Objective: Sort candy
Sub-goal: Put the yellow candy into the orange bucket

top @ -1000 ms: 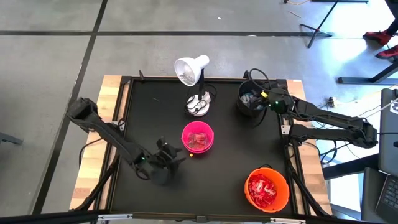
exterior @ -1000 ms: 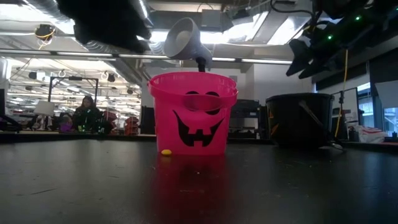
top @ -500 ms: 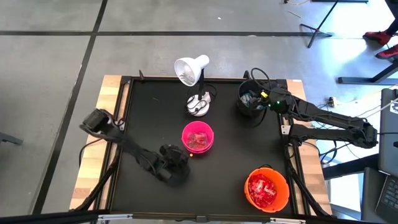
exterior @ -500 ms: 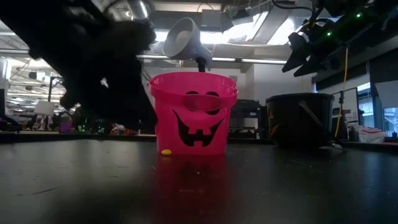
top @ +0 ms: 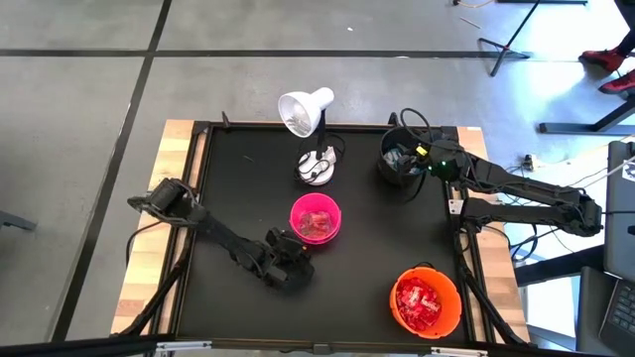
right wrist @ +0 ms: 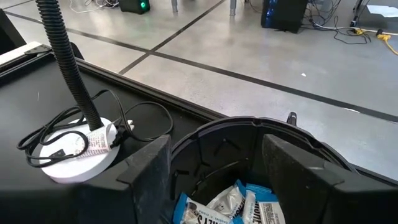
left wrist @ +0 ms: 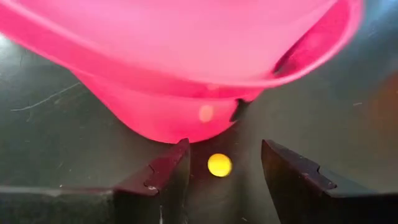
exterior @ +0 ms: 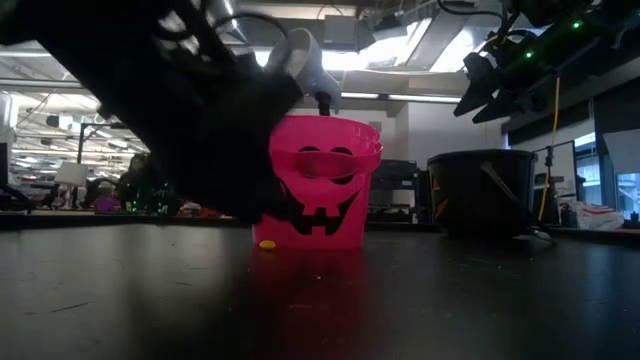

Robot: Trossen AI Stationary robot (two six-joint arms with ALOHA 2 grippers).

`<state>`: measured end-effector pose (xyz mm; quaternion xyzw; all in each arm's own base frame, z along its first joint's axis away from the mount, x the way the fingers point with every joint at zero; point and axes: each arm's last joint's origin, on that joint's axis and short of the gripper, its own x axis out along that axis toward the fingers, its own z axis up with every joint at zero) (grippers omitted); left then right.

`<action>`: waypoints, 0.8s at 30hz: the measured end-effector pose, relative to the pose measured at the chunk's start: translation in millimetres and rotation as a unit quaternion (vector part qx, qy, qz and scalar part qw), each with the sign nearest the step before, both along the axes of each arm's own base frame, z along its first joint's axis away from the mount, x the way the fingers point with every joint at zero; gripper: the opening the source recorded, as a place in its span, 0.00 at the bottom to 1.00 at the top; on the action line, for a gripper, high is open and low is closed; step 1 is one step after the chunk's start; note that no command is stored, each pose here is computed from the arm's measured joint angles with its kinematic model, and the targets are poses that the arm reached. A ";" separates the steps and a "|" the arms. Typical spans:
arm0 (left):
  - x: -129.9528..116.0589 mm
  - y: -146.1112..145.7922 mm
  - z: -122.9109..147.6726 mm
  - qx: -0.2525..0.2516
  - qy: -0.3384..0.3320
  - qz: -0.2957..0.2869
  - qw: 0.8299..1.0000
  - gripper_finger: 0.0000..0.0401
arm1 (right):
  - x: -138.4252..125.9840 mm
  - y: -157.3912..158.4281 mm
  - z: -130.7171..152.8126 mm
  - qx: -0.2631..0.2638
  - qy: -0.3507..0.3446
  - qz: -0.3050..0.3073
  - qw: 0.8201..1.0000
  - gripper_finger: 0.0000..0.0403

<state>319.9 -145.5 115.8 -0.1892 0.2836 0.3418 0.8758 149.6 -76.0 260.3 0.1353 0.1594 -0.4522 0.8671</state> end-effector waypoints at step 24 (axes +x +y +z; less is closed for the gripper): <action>-1.6 -1.7 -21.5 -0.019 0.067 -0.007 0.998 0.13 | 0.3 0.4 0.0 0.005 -0.002 0.008 1.000 0.62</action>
